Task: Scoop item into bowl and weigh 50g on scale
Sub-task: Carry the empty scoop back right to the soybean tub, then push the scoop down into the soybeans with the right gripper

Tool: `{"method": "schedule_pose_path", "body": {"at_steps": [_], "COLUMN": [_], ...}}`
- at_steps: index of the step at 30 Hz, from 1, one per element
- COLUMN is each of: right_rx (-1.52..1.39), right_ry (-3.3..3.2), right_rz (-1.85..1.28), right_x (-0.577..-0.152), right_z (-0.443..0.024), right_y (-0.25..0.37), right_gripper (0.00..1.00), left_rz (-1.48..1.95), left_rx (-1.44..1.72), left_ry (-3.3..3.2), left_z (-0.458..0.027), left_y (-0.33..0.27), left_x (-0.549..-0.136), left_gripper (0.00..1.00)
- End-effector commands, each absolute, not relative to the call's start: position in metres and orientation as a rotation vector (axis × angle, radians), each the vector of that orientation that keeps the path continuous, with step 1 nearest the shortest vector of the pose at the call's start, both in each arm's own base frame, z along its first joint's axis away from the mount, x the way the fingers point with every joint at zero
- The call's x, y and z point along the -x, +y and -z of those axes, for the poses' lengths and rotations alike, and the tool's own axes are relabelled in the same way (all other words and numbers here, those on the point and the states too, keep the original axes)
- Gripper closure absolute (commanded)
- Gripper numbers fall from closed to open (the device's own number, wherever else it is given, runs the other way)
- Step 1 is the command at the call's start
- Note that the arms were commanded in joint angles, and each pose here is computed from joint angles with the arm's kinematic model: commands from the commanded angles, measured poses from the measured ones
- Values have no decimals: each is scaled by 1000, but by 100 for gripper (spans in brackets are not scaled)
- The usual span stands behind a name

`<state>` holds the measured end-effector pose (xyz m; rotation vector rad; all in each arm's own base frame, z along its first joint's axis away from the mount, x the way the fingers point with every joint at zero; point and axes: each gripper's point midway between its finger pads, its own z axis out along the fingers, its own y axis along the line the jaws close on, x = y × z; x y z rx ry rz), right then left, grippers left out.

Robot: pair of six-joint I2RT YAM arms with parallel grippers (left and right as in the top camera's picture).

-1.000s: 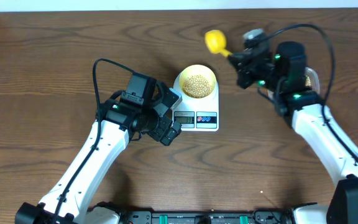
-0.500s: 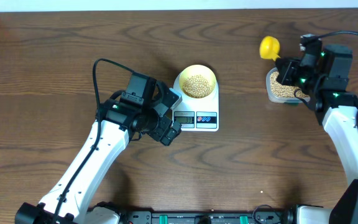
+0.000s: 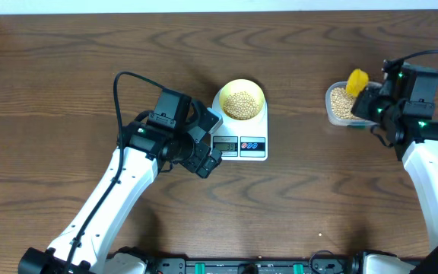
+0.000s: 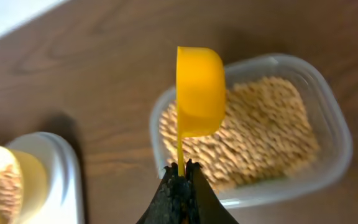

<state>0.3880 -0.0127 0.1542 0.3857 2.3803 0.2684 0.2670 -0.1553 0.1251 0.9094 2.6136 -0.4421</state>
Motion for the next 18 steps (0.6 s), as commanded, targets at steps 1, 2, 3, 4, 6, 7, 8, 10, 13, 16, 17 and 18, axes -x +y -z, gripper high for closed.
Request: {"method": "schedule_pose_path", "body": {"at_steps": [1,2,3,4,6,7,8,10,13,16,17,18], "right_rx": [-425,-432,-437,-439,-442,-443,-443,-444,-449,-456,-458,-460], "right_ry": [2396,2406,2420,2426,2441,2446,2447,2454,2480,2514,2525,2537], "right_rz": [-104,-89,-80,-77,-76,-76,-76,-75,-74,-70,-70,-70], "right_x": [-381,-379,-376,-375,-372,-372,-371,-371,-371,-372,-372,-372], "right_z": [-152,-150,-148,-147,-144,-143,-143,-140,-132,-119,-115,-111], "right_y": [-35,-37,-38,-38,-38,-38,-38,-37,-37,-38,-38,-37], "right_gripper": [98,99,99,99,99,99,99,99,99,99,99,99], "left_rz": [430,430,430,430,430,430,430,430,430,430,430,430], "left_rx": [-933,-933,-933,-933,-933,-933,-933,-933,-933,-933,-933,-933], "left_ry": [2608,2608,2608,2608,2608,2608,2608,2608,2609,2608,2608,2608], "left_z": [-125,-125,-125,-125,-125,-125,-125,-125,-124,-125,-125,-125], "left_y": [-154,-154,-154,-154,-154,-154,-154,-154,-154,-154,-154,-154], "left_x": [-266,-266,-266,-266,-266,-266,-266,-266,-266,-266,-266,-266], "left_gripper": [6,6,6,7,6,6,6,6,6,6,6,6]}}
